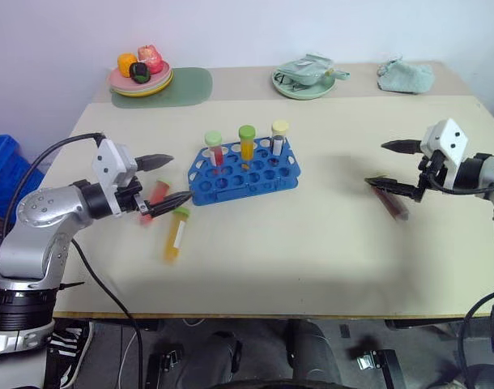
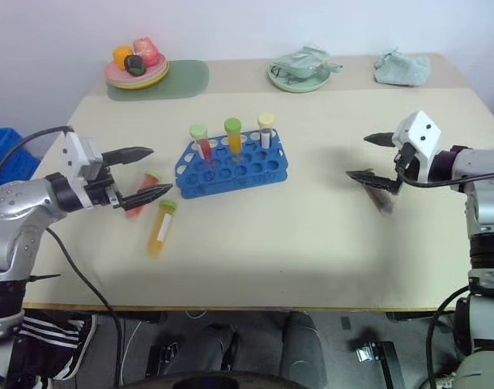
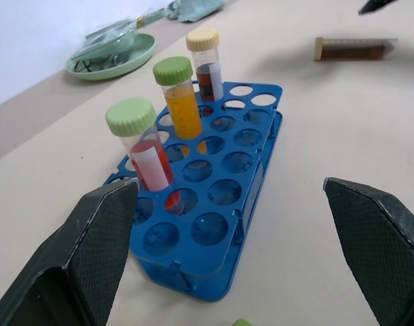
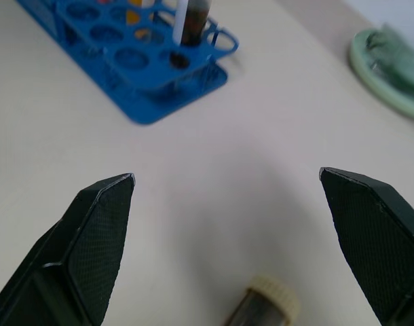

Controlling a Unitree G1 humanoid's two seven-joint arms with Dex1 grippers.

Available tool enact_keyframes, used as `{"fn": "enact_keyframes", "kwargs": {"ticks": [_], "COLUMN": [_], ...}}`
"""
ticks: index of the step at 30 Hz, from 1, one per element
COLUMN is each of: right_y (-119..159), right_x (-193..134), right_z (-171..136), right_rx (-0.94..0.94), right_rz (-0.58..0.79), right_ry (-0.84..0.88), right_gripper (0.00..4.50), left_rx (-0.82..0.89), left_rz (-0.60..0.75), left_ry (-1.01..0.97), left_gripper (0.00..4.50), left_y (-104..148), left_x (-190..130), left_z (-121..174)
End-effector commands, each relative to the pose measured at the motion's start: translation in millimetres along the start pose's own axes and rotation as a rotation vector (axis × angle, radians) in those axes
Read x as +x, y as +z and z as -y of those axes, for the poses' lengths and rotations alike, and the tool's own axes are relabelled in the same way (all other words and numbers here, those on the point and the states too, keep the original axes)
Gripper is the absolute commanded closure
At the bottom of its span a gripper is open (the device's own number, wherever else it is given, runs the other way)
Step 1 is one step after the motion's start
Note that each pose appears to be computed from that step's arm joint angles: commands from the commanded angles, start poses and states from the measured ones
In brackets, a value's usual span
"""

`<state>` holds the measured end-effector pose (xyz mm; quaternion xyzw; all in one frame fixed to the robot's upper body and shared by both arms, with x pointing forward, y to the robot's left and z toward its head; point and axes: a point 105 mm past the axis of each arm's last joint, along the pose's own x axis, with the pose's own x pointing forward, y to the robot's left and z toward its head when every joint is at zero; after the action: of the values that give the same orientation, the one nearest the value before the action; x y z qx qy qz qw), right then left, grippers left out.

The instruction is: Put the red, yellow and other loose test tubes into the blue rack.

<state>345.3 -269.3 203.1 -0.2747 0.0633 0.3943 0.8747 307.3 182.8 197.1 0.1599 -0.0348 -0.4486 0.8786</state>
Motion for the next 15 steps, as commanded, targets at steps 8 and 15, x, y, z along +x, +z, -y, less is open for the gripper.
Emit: {"fn": "enact_keyframes", "kwargs": {"ticks": [8,15], "right_y": [21.1,14.6], "right_x": [-13.8,-15.9], "right_z": [16.4,30.5], "right_rx": [-0.084,-0.039], "right_rz": [-0.009,-0.054], "right_ry": [-0.076,-0.199], "right_gripper": [0.00,0.00], "left_rx": [0.026,0.040], "left_rz": [0.040,0.059], "left_ry": [-0.011,-0.036], "left_gripper": [0.03,0.03], "left_y": [5.2,8.5], "left_x": [7.2,18.4], "left_z": [2.8,0.5]}}
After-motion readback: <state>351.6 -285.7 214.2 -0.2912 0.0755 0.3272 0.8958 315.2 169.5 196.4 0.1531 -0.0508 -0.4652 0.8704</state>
